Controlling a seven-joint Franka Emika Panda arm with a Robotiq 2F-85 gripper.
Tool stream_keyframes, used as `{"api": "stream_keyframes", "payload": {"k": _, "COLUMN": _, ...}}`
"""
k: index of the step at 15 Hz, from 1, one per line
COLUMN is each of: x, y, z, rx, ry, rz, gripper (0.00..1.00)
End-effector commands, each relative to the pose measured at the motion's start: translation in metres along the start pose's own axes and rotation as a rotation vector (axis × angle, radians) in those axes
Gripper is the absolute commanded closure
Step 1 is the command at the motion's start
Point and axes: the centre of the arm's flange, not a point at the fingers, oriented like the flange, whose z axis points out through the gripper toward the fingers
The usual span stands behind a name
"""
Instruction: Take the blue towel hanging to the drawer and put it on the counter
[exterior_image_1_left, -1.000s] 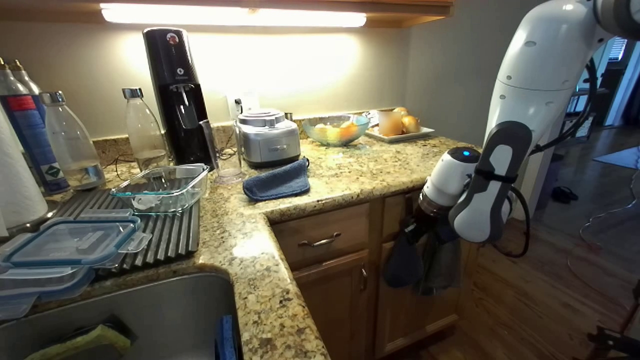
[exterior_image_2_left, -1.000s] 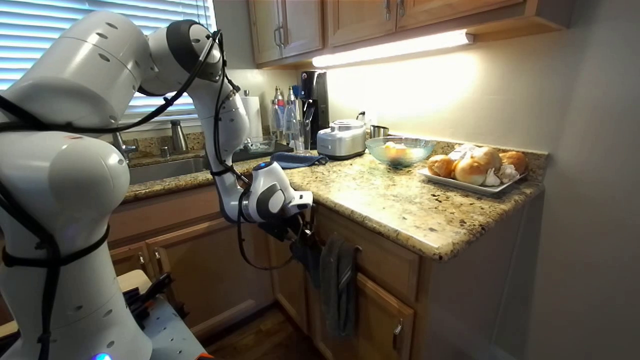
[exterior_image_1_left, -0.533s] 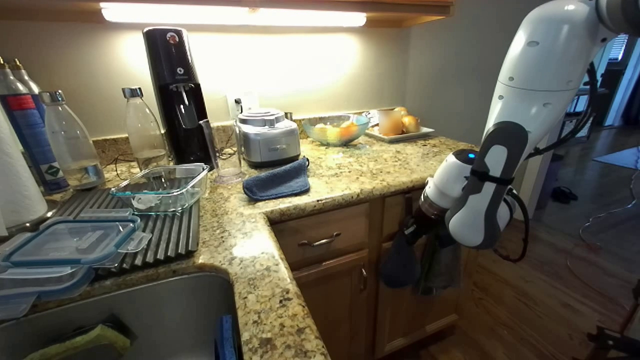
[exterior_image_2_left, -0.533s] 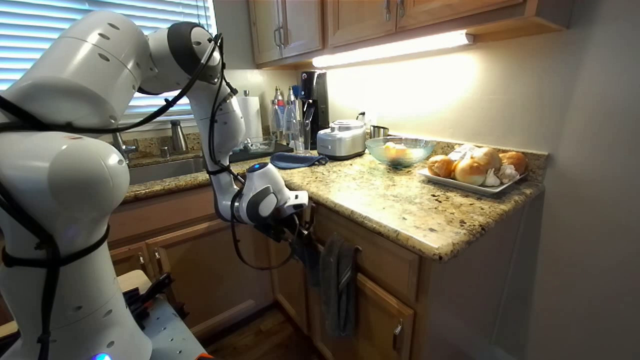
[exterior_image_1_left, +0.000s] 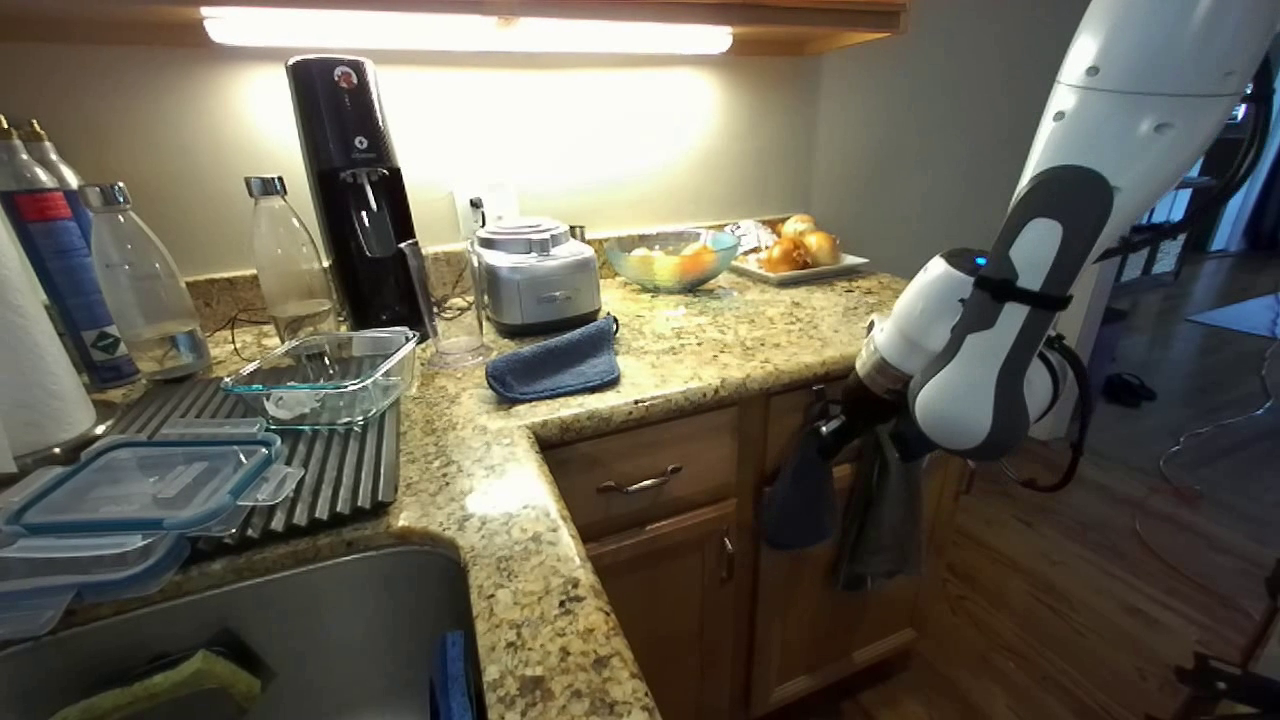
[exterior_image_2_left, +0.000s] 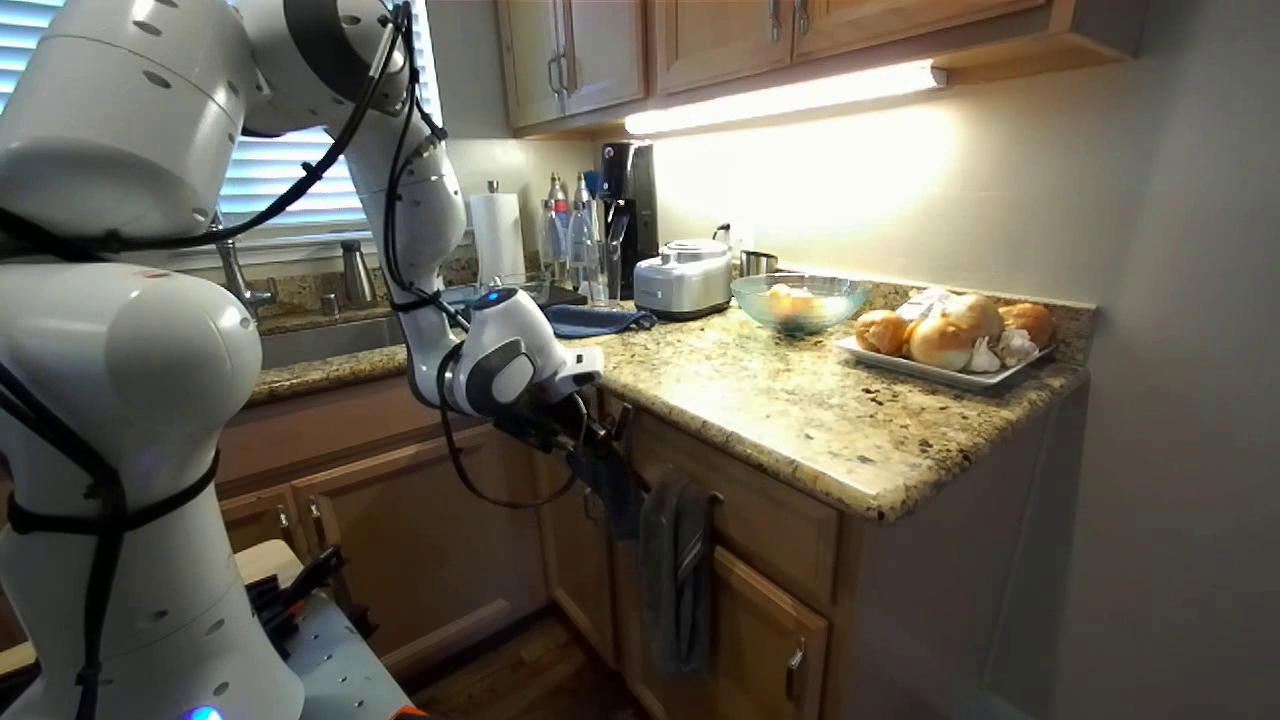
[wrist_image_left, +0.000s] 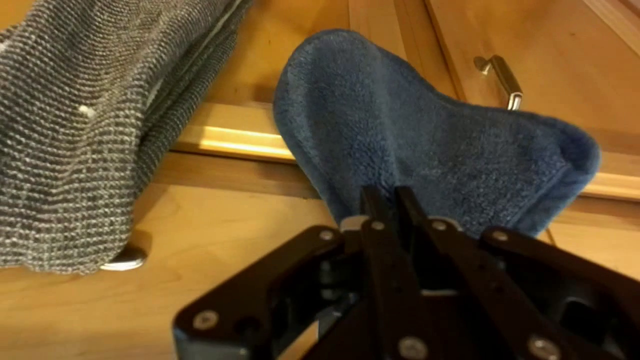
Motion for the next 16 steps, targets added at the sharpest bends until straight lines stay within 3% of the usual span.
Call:
{"api": "stream_keyframes", "payload": {"k": 1, "x": -0.008, "y": 0.013, "z": -0.055, "rx": 0.017, "ry": 0.003, "rz": 0.014, "gripper": 0.94}}
{"api": "stream_keyframes", "payload": {"k": 16, "x": -0.005, "y": 0.019, "z": -0.123, "rx": 0.119, "ry": -0.201, "rz": -0.010, "gripper": 0.94}}
